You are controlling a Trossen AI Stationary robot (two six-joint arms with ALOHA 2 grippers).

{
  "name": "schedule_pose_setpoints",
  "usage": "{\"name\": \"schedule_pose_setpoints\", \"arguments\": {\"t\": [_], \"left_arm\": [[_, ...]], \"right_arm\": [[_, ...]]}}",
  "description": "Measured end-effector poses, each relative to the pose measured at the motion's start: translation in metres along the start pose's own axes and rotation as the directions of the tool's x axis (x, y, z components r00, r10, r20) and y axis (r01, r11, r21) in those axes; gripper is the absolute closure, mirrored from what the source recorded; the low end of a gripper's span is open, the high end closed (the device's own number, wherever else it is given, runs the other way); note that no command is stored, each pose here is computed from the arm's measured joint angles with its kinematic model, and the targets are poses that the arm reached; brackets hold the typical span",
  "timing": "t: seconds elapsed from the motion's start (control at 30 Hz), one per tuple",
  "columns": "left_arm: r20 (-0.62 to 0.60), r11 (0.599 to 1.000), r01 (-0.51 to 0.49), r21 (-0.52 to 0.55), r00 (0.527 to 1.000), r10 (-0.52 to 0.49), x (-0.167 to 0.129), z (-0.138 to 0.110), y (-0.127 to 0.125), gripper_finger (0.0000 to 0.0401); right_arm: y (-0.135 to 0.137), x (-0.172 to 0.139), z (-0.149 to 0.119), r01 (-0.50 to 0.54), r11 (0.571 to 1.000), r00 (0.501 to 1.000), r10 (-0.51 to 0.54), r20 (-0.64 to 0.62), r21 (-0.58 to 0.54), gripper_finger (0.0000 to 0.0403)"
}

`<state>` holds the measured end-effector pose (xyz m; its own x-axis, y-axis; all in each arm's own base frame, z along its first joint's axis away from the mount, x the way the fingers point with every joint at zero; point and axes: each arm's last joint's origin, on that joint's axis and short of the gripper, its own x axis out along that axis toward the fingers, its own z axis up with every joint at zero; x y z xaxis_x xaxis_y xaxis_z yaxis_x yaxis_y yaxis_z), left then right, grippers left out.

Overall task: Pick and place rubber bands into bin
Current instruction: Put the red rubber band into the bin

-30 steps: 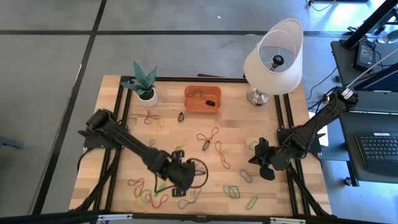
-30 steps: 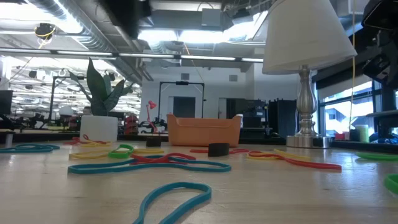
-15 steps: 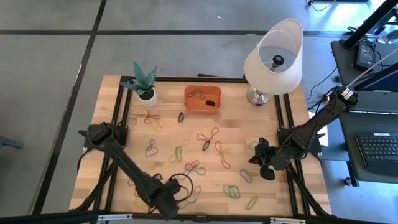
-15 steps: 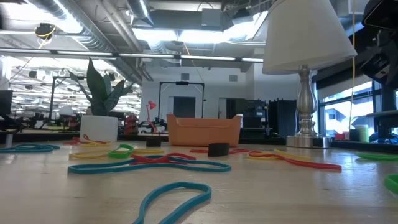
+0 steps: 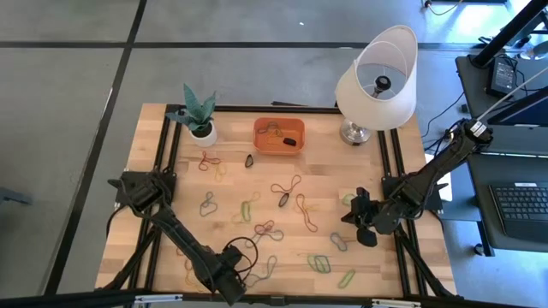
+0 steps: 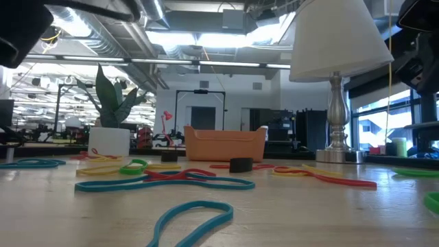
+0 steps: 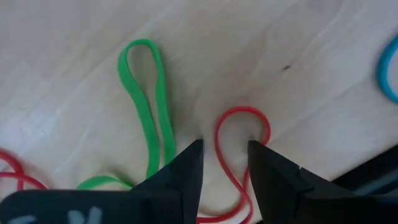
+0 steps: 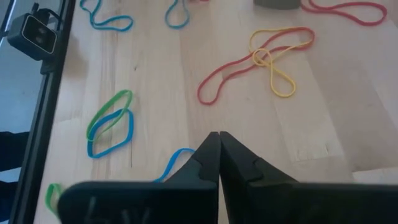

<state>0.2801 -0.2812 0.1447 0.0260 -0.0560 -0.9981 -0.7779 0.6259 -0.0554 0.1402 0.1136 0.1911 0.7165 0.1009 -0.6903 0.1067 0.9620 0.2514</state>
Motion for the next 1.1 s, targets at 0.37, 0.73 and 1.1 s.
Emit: {"name": "schedule_pose_setpoints", "arguments": {"t": [0.37, 0.73, 1.1], "left_arm": [[-0.039, 0.998, -0.028, -0.059, 0.999, 0.026, 0.004, 0.008, 0.0, 0.0338], [-0.173, 0.996, 0.001, -0.094, 0.985, -0.017, -0.038, 0.021, -0.002, 0.0399], [0.116, 0.989, 0.143, 0.045, 0.982, -0.147, -0.134, 0.045, 0.013, 0.0399]], "right_arm": [[0.0, 0.0, 0.0, 0.003, 1.0, 1.0, -0.003, 0.001, -0.016, 0.0397], [0.0, 0.0, 0.0, 0.003, 0.999, 1.0, -0.003, 0.001, -0.048, 0.0397], [0.0, 0.0, 0.0, 0.004, 0.997, 1.0, -0.004, 0.001, -0.074, 0.0397]]}}
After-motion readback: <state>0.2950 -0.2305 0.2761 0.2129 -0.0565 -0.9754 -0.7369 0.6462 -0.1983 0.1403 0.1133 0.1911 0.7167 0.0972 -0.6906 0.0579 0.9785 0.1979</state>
